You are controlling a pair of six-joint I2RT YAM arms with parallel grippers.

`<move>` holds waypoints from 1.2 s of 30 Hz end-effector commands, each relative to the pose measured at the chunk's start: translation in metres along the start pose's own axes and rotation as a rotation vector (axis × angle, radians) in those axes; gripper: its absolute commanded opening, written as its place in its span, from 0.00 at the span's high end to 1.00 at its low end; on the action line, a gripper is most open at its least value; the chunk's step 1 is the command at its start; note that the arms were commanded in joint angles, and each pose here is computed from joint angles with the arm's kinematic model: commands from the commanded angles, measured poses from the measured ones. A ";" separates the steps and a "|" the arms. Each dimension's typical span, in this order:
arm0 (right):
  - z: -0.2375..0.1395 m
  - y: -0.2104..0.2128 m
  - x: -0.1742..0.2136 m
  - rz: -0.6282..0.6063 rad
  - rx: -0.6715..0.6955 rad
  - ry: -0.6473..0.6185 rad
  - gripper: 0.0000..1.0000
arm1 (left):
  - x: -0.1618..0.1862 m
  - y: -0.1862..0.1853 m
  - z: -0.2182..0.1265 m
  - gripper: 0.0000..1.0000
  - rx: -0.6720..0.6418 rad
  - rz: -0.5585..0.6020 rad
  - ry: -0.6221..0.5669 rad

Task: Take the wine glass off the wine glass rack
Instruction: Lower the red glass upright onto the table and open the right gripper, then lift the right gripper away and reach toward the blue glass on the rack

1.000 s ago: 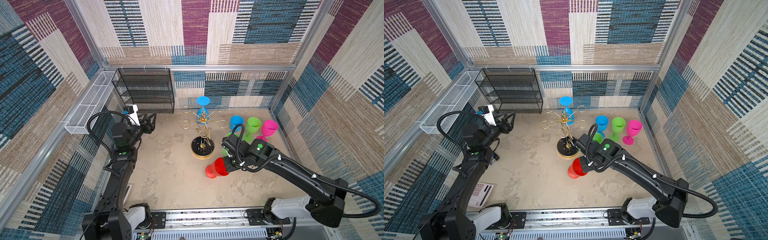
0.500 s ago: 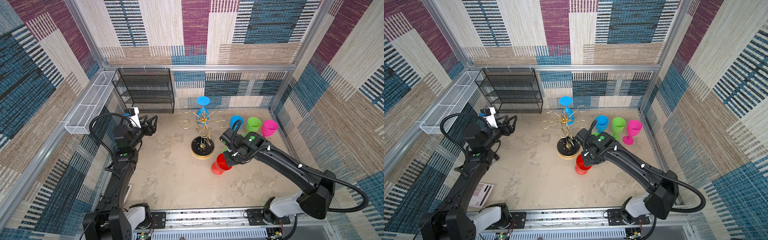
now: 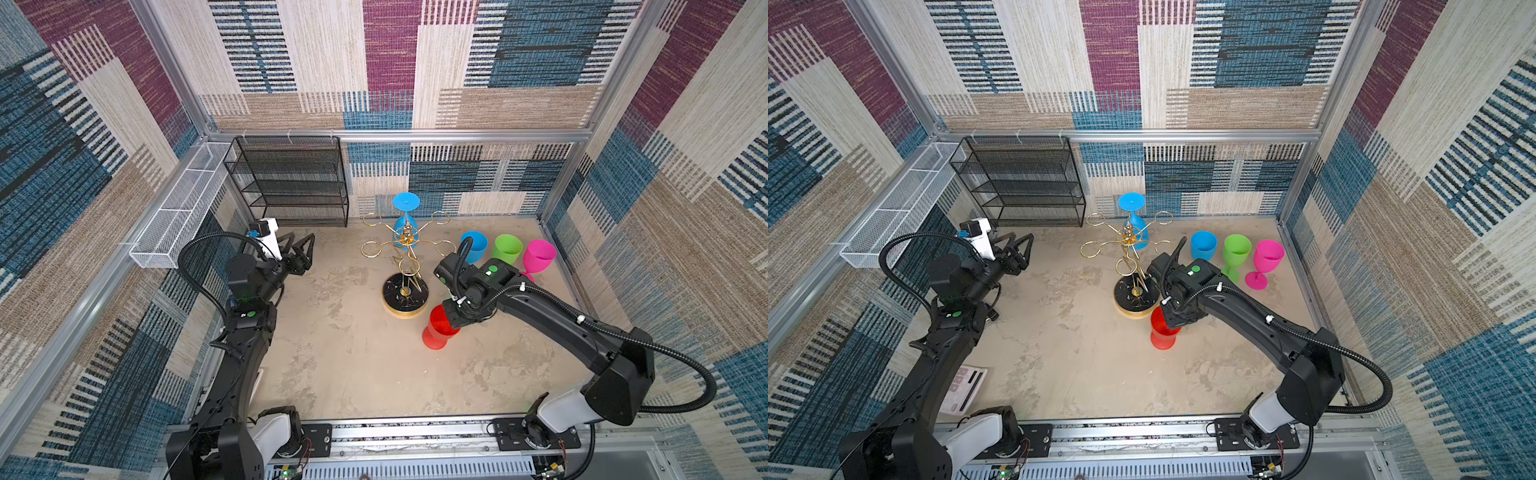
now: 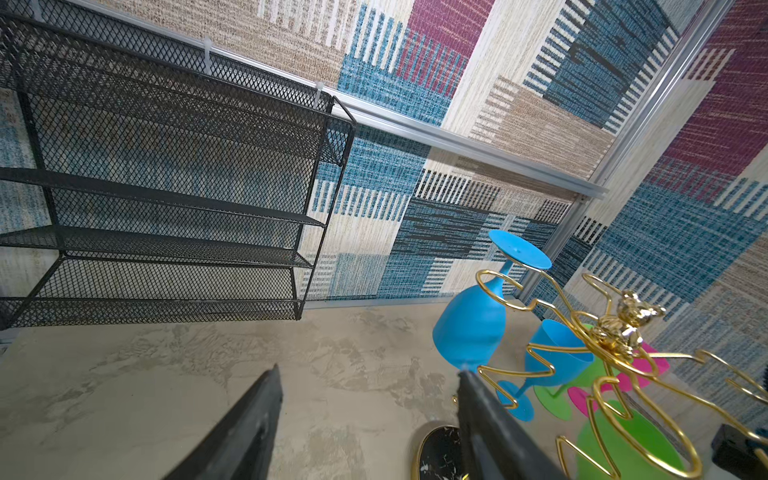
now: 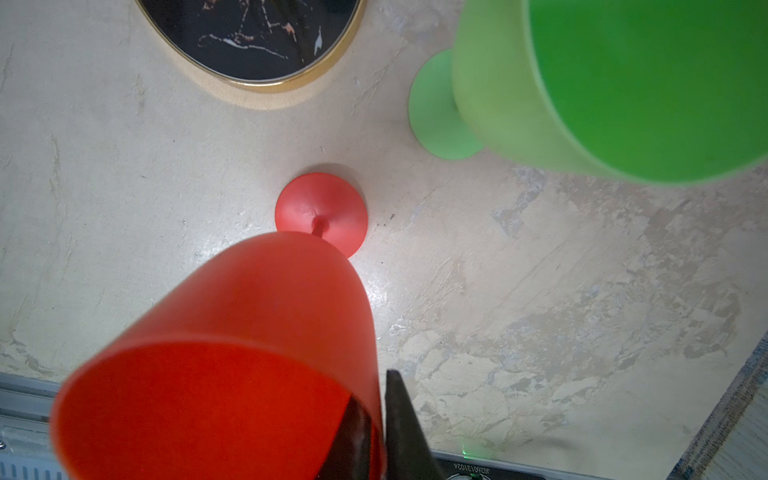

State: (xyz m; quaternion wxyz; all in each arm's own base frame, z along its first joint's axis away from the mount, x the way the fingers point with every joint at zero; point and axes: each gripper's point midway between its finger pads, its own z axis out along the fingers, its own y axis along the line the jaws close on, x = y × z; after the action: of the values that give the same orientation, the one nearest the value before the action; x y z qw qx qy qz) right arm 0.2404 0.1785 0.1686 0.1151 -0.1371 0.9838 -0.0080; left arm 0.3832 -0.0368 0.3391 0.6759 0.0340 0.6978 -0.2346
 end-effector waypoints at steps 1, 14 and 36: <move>-0.006 0.002 -0.013 -0.002 -0.014 -0.052 0.80 | -0.007 -0.005 -0.002 0.31 0.023 0.044 -0.032; -0.106 0.011 -0.069 0.041 -0.237 -0.416 0.57 | -0.007 -0.003 -0.004 0.31 0.012 0.048 -0.037; -0.206 0.011 -0.112 0.025 -0.485 -0.765 0.43 | -0.008 -0.003 -0.008 0.31 0.005 0.059 -0.052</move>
State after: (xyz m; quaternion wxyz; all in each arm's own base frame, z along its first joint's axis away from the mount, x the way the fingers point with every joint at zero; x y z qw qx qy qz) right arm 0.2889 0.2111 0.3685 0.3988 -0.1298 0.8710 0.2559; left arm 0.3772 -0.0341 0.3381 0.6836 0.0359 0.6925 -0.2275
